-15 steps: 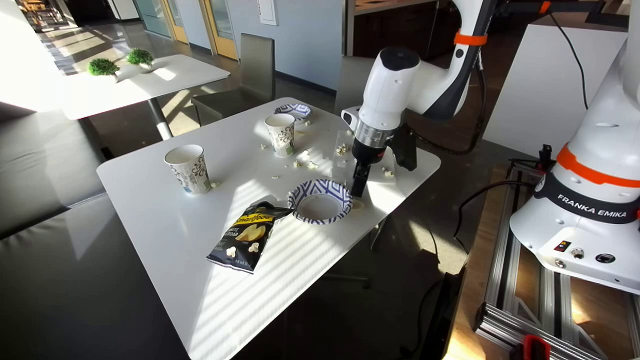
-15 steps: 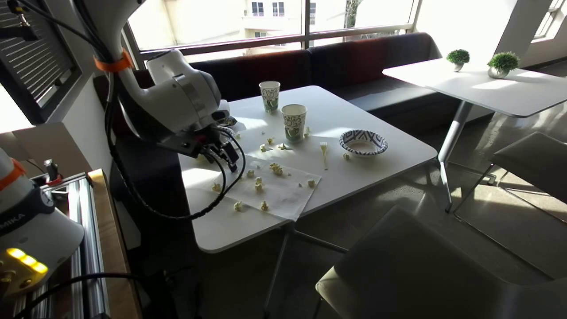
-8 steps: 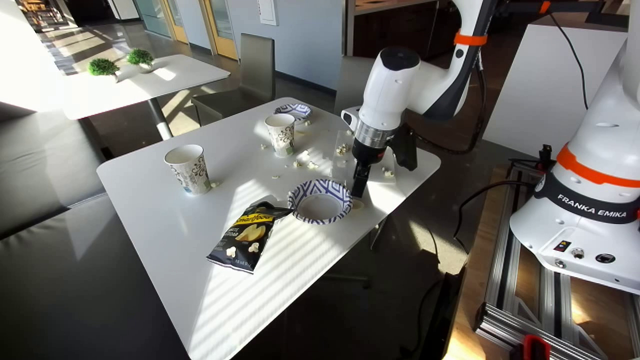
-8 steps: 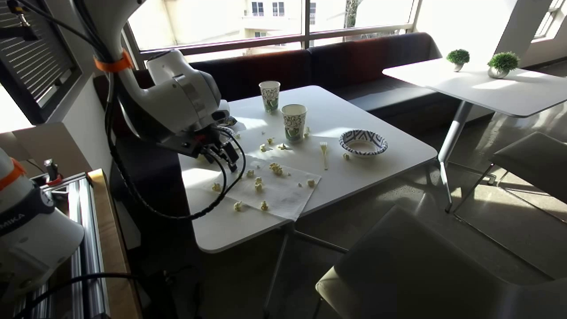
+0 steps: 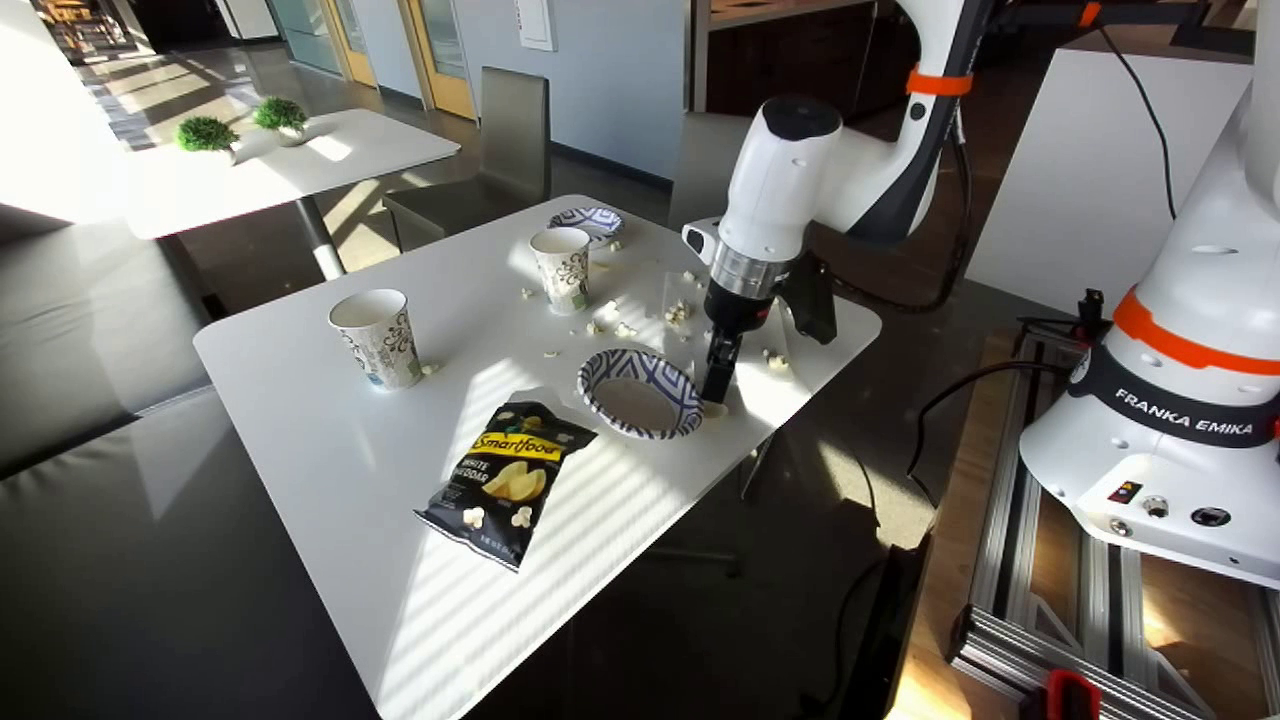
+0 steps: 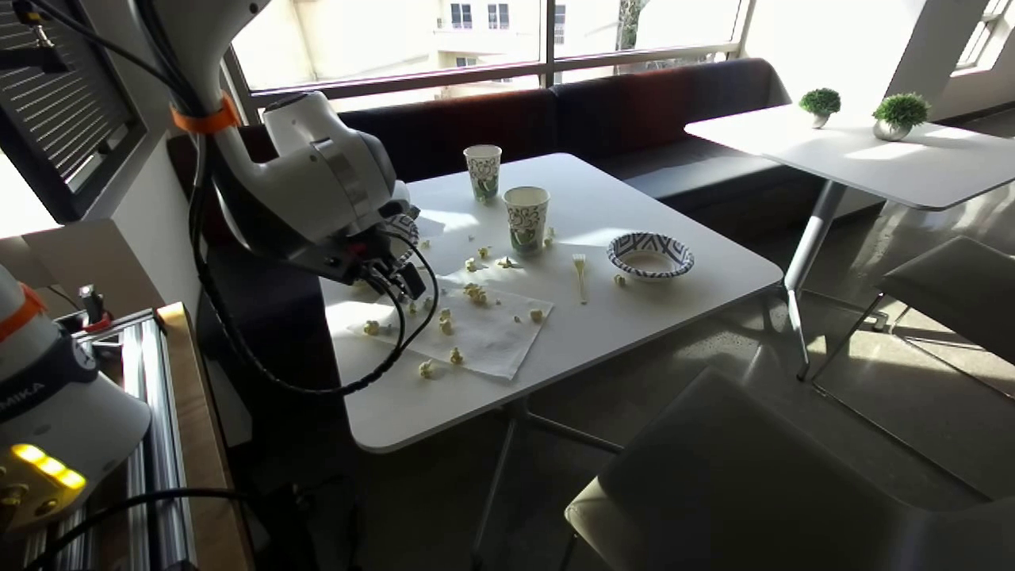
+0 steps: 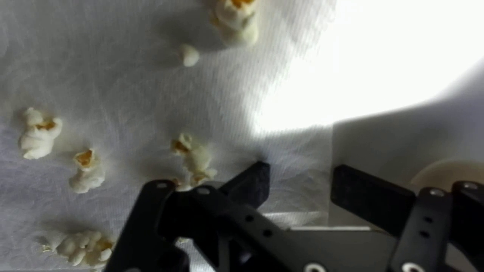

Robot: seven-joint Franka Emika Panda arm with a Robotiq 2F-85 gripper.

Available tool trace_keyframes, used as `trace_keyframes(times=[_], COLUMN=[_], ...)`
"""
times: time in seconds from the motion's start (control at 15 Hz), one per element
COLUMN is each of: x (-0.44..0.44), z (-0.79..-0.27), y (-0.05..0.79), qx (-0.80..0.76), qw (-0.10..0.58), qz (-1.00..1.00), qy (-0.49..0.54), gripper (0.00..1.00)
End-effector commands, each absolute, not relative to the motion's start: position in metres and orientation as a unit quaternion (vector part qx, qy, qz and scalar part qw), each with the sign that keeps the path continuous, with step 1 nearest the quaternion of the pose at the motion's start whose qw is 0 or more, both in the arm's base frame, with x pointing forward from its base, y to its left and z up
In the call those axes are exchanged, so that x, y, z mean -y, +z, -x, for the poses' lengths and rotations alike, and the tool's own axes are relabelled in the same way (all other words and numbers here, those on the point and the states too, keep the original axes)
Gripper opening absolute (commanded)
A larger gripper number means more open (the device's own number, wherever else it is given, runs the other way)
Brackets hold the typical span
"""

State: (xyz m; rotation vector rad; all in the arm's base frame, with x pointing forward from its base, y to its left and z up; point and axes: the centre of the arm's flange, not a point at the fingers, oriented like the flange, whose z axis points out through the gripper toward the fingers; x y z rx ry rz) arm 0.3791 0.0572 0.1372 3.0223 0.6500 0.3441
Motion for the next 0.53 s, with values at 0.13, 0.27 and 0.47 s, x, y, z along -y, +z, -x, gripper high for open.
trace_keyframes(times=[0.13,0.27,0.47], x=[-0.0533,-0.0534,-0.0541], z=[-0.3801,-0.3799,-0.3793], y=[0.1266,0.1271,0.1287], qx=[-0.213,-0.214,-0.216], qw=[-0.001,-0.002,-0.004], qz=[-0.972,-0.972,-0.972], qy=[0.094,0.094,0.093], gripper=[0.54,0.52,0.48])
